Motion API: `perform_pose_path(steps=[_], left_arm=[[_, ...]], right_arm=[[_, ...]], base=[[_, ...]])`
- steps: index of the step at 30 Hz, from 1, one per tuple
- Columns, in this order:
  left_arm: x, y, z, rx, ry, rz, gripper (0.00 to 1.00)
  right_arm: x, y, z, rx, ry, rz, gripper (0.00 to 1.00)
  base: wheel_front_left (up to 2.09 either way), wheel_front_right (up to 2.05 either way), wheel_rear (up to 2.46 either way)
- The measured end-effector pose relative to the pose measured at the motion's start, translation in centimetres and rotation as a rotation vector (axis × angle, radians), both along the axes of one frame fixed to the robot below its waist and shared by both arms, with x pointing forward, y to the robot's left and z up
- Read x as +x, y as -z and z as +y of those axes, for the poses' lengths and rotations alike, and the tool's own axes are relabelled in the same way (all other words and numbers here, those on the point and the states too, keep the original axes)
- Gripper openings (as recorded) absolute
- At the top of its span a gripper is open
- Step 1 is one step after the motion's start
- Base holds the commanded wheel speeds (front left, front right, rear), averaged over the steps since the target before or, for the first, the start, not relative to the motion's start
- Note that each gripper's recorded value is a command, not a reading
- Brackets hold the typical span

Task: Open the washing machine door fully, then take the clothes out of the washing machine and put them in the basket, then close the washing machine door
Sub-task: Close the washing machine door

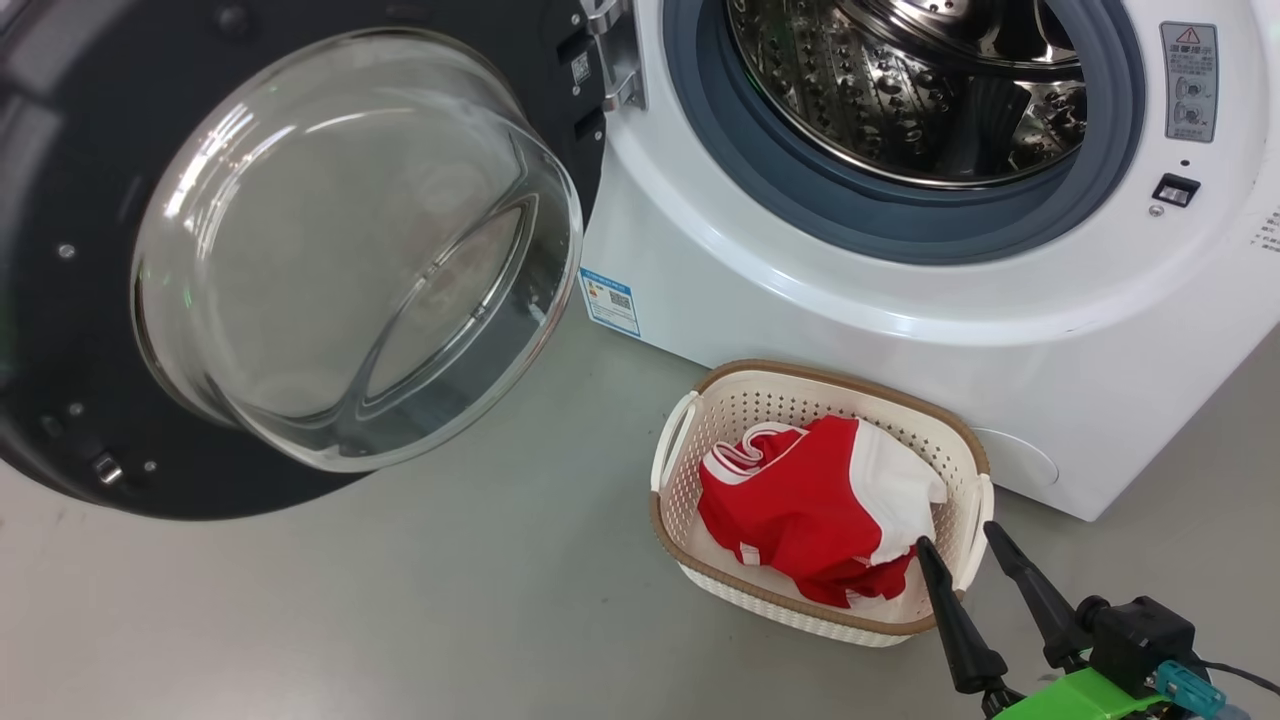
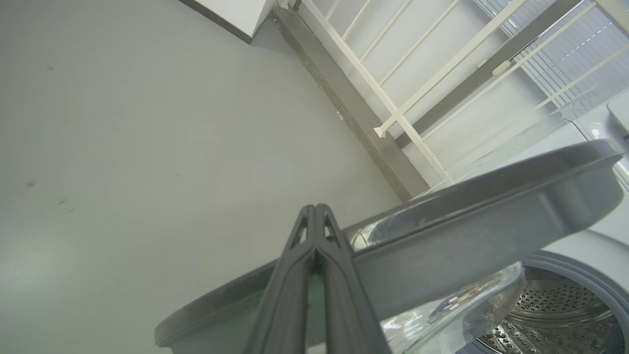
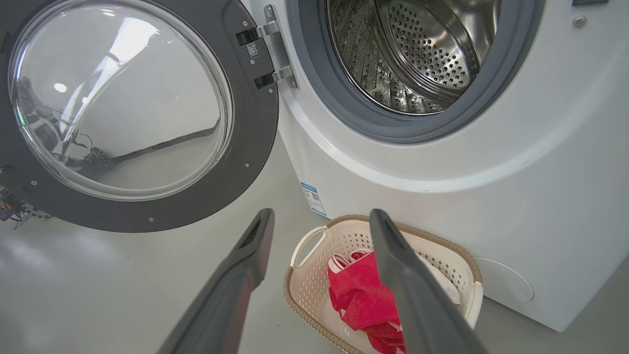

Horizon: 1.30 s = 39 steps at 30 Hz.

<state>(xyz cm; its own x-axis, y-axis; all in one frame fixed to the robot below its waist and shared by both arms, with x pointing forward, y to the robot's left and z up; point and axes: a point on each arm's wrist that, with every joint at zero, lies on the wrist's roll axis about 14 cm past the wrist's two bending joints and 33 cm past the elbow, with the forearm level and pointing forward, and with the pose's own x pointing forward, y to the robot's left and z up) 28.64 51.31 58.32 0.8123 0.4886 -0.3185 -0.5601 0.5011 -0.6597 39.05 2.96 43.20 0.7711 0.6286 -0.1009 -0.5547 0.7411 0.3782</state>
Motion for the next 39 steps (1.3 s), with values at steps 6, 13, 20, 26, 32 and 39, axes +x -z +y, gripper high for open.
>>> perform_pose_path(steps=[6,13,20,26,32,39], left_arm=[[-0.9,0.3,-0.8,-0.012,0.068,0.015,0.0],[-1.2,0.2,-2.6,-0.019,0.162,-0.009,0.0],[-0.7,-0.2,-4.8,-0.025,0.258,-0.045,0.0],[0.1,-0.7,-7.7,-0.037,0.375,-0.076,0.0],[1.0,-1.5,-10.8,-0.021,0.497,-0.099,0.0],[1.6,-2.1,-15.2,-0.009,0.66,-0.114,0.0]], right_arm=[[0.2,-0.4,-0.4,0.005,0.022,-0.009,1.0],[0.0,-0.9,-0.5,-0.005,0.025,-0.029,1.0],[-0.6,-1.0,-0.8,-0.009,0.032,-0.028,1.0],[-0.5,-1.5,-1.1,-0.007,0.044,-0.04,1.0],[-0.5,-1.8,-1.7,-0.005,0.064,-0.046,1.0],[-1.2,-1.5,-2.5,-0.011,0.085,-0.034,1.0]], base=[[0.0,0.0,0.0],[0.0,0.0,0.0],[0.0,0.0,0.0],[0.0,0.0,0.0],[0.0,0.0,0.0],[0.0,0.0,0.0]])
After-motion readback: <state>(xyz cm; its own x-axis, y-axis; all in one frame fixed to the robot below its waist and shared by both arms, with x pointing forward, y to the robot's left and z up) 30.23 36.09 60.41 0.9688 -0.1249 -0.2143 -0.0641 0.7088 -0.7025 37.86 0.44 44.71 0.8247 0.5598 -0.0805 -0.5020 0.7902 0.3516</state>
